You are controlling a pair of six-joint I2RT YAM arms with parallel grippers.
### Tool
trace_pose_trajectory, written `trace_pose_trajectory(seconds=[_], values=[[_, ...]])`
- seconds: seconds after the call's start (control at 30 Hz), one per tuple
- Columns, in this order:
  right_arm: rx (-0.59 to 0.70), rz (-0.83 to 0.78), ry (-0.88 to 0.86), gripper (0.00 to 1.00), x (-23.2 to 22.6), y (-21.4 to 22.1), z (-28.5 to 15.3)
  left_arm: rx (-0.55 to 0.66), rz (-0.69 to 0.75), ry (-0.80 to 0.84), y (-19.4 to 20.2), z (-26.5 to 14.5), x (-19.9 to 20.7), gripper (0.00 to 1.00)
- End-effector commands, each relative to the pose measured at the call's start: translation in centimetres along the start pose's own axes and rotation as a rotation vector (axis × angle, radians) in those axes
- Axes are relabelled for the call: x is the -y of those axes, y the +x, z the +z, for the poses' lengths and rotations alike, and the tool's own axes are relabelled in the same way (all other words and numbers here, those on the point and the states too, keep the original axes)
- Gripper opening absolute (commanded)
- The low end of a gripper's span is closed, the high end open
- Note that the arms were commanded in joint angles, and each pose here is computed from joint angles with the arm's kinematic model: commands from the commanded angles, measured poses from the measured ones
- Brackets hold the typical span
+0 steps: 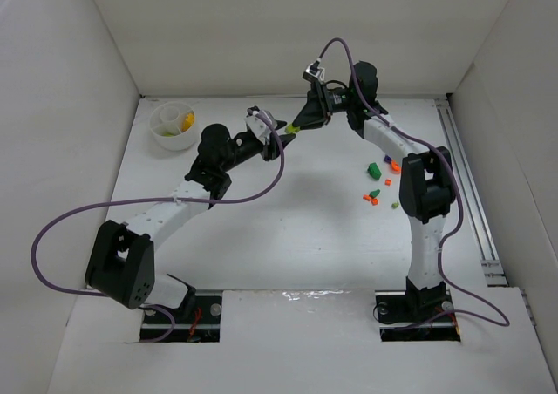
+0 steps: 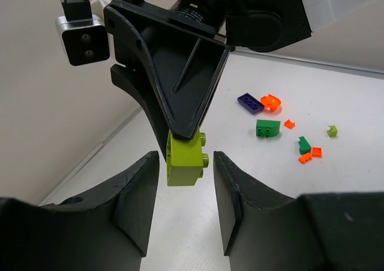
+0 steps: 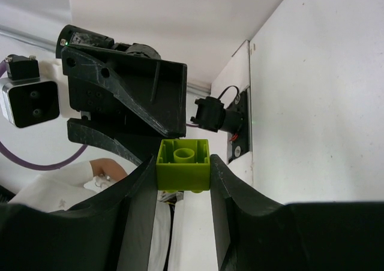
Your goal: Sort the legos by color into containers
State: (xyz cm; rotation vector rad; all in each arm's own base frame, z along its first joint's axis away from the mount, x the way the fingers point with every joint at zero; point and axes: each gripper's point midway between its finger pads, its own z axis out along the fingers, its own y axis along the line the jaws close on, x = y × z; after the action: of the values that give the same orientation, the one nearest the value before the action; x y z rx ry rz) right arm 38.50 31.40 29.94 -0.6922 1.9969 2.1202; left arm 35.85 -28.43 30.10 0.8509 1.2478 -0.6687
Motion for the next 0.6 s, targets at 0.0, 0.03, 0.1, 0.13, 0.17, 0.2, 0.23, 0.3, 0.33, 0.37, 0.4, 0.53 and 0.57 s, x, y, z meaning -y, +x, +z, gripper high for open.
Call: trace_pose_trajectory(seconds=[0.0,0.03,0.1,0.13,0.17,0.2,0.23,0.3,0.33,0.37,0.4,0.53,0.57], values=[[-0.079,-0.115,-0.037,0.11,-1.8,0.6,0.4,0.071,0.051,0.006,-2.4,-0.3,0.2,0.37],[-0.079,-0.115,-0.037,0.11,-1.8,0.6,0.4,0.071,0.051,0.006,-2.4,-0.3,0.2,0.37],[-0.088,-0.115,-0.039,0.11,-1.9,0.8,0.3,0.071,0.06,0.005,-2.4,-0.3,0.2,0.36],[-0.088,-0.115,-0.039,0.11,-1.9,0.8,0.3,0.071,0.06,0.005,-2.4,-0.3,0.2,0.35],[-0.088,-0.115,-0.039,0.11,-1.9,0.8,0.3,0.054,0.059,0.007,-1.8,-0.2,0.1,0.33],[-0.088,-0.115,-0.039,0.11,-1.9,0.8,0.3,0.054,0.059,0.008,-1.8,-0.2,0.1,0.32],[-0.088,-0.115,-0.039,0.11,-1.9,0.8,0.3,0.054,0.059,0.008,-1.8,-0.2,0.1,0.3],[-0.088,-0.115,-0.039,0.1,-1.9,0.8,0.3,0.054,0.059,0.008,-1.8,-0.2,0.1,0.26],[-0.088,-0.115,-0.039,0.1,-1.9,0.8,0.3,0.052,0.058,0.008,-2.0,-0.1,0.1,0.24],[-0.088,-0.115,-0.039,0.1,-1.9,0.8,0.3,0.044,0.054,0.009,-1.5,0.0,0.1,0.22],[-0.088,-0.115,-0.039,0.1,-1.9,0.8,0.3,0.037,0.049,0.01,-1.3,0.0,0.1,0.2],[-0.079,-0.105,-0.037,0.44,-1.9,0.6,0.4,0.036,0.05,0.001,-1.6,-0.2,0.0,0.07],[-0.069,-0.107,-0.034,0.52,-1.6,0.6,0.4,0.026,0.044,-0.009,-1.3,-0.2,-0.1,0.02]])
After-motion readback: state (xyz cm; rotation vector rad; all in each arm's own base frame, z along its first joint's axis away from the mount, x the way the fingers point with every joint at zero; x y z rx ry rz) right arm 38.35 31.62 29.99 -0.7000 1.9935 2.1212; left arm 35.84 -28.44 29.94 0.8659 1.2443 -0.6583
